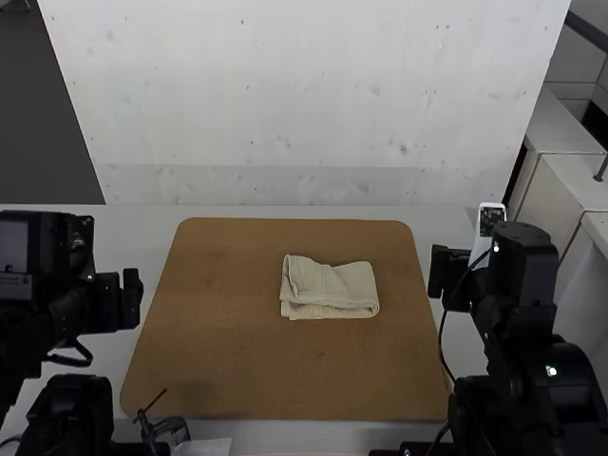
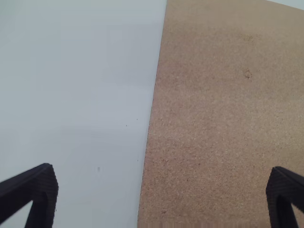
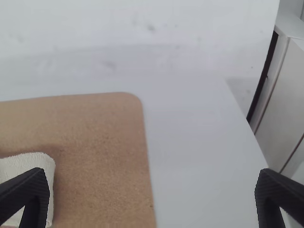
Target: Fold the towel.
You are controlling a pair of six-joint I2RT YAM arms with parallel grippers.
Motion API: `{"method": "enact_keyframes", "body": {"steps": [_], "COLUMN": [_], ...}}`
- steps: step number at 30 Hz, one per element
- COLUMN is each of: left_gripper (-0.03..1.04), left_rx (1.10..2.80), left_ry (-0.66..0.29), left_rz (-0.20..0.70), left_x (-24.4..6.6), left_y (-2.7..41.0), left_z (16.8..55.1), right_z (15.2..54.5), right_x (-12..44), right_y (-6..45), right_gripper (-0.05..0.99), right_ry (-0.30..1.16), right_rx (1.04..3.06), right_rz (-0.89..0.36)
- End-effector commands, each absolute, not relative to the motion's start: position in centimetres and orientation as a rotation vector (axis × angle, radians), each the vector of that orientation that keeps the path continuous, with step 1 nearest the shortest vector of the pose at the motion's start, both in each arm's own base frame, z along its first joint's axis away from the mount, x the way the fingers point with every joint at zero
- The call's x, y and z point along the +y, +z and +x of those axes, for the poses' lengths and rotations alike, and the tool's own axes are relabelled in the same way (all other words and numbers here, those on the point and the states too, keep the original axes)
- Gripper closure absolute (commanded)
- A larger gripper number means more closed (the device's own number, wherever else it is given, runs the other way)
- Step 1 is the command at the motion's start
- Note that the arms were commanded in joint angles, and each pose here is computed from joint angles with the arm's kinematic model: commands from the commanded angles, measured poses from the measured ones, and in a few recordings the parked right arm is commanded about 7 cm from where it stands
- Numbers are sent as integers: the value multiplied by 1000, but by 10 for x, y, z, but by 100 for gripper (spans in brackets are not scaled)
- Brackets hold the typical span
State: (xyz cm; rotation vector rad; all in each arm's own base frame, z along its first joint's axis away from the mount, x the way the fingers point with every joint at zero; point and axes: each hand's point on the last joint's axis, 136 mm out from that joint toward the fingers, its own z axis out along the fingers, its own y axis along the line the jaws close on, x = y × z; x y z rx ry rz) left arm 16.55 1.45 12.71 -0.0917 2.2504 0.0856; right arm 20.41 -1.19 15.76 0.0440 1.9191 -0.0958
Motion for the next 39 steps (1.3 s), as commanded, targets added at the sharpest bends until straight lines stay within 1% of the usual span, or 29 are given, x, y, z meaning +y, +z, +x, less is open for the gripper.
{"method": "enact_keyframes", "body": {"steps": [1, 3, 7, 11, 13, 14, 15, 17, 18, 19, 22, 24, 25, 29, 32, 37, 39], "left_gripper": [2, 2, 2, 2, 2, 3, 3, 3, 3, 3, 2, 2, 2, 2, 2, 2, 2], "left_rx": [2232, 2260, 2279, 2246, 2244, 2230, 2159, 2117, 2115, 2116, 2124, 2133, 2133, 2137, 2141, 2136, 2139], "left_ry": [78, 71, 84, 71, 81, 94, 97, 82, 85, 96, 175, 196, 188, 155, 107, 76, 77], "left_rz": [-177, -205, -212, -246, -275, -287, -305, -318, -312, -287, -129, -61, -46, -28, -7, 15, 18], "left_x": [19, 20, 21, 22, 25, 28, 32, 31, 31, 31, 30, 28, 26, 21, 14, 8, 8], "left_y": [140, 135, 127, 139, 138, 138, 145, 149, 151, 151, 151, 149, 149, 147, 145, 147, 145], "left_z": [159, 154, 153, 153, 153, 153, 155, 157, 157, 156, 156, 156, 157, 157, 158, 158, 158], "right_z": [199, 199, 198, 197, 197, 198, 198, 198, 198, 198, 196, 194, 194, 190, 188, 178, 172], "right_x": [-16, -16, -16, -16, -16, -16, -16, -15, -15, -14, -14, -13, -13, -13, -12, -11, -10], "right_y": [182, 182, 180, 180, 178, 177, 176, 176, 175, 175, 172, 169, 167, 162, 160, 156, 151], "right_gripper": [0, 0, 0, 0, -1, -1, -1, -1, 0, -1, -1, -1, -1, -1, -1, -1, -1], "right_ry": [-112, -113, -113, -116, -117, -115, -116, -114, -113, -111, -113, -112, -114, -111, -103, -85, -79], "right_rx": [1864, 1867, 1876, 1881, 1886, 1887, 1890, 1890, 1892, 1892, 1908, 1923, 1934, 1962, 1977, 2026, 2061], "right_rz": [58, 57, 55, 50, 50, 49, 48, 47, 46, 42, 31, 23, 21, 18, 24, 29, 27]}}
